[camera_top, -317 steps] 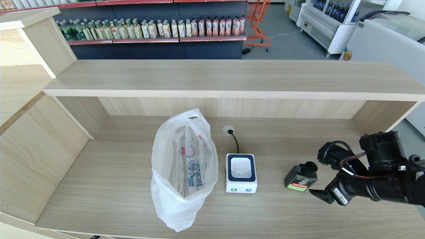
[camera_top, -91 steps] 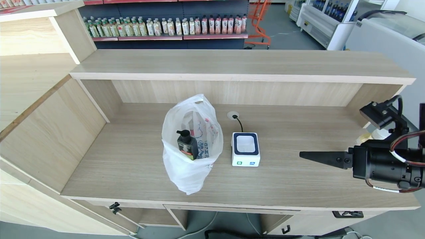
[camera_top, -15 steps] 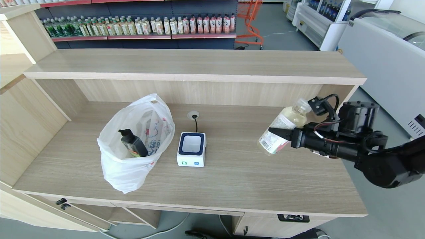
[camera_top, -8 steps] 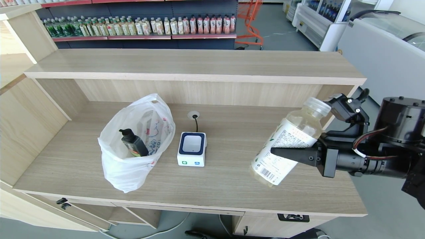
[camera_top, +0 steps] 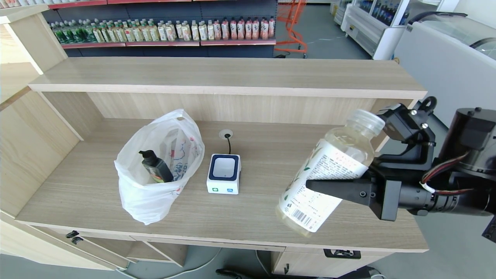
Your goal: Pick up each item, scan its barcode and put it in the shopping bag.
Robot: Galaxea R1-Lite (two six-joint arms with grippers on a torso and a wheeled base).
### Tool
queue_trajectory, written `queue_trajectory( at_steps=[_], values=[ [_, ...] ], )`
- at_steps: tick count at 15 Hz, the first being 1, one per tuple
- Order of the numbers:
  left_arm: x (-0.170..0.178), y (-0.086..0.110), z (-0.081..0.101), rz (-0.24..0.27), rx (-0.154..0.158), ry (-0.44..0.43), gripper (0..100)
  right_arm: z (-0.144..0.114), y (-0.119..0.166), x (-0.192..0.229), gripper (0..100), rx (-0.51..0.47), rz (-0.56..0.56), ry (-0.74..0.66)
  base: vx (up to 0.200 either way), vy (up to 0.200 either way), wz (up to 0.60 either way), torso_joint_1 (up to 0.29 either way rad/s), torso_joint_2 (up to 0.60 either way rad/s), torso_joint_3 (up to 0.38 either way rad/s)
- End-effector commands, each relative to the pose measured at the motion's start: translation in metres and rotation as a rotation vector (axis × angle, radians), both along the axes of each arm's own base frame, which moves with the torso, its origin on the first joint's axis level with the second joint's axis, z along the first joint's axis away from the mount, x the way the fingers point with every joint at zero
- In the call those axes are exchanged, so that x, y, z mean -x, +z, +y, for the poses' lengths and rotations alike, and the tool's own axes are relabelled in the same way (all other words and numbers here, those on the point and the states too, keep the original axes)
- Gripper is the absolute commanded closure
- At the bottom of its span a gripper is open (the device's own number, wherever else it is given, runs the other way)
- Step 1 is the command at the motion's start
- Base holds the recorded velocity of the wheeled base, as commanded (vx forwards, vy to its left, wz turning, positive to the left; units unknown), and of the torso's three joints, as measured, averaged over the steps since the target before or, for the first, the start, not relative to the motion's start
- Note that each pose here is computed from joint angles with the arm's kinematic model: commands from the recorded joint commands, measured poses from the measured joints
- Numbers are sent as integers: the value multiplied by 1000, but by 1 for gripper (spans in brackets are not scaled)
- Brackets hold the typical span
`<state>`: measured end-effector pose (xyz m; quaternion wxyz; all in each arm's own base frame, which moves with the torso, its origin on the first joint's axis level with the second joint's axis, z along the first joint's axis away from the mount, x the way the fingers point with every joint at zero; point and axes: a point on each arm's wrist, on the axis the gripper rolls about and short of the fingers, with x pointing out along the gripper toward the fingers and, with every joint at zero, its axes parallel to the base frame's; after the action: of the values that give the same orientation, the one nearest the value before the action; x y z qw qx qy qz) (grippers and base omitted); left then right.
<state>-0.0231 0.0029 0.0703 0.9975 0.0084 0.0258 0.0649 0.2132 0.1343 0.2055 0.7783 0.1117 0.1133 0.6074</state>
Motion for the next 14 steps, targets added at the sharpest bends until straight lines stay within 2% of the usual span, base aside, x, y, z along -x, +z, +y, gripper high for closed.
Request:
queue_trajectory(
  at_steps=[1,3,8,14],
  values=[
    [0,0,0,0,0,0,0,9,-2,1,100,4,12,6,0,0,0,0,0,0],
    [0,0,0,1,0,0,0,16,-2,6,100,-11,88,14,0,0,0,0,0,0],
    [0,0,0,0,0,0,0,17,-5,6,100,8,130,17,0,0,0,0,0,0],
    [0,0,0,0,0,0,0,20,2,6,100,-3,110,31,0,0,0,0,0,0]
  ],
)
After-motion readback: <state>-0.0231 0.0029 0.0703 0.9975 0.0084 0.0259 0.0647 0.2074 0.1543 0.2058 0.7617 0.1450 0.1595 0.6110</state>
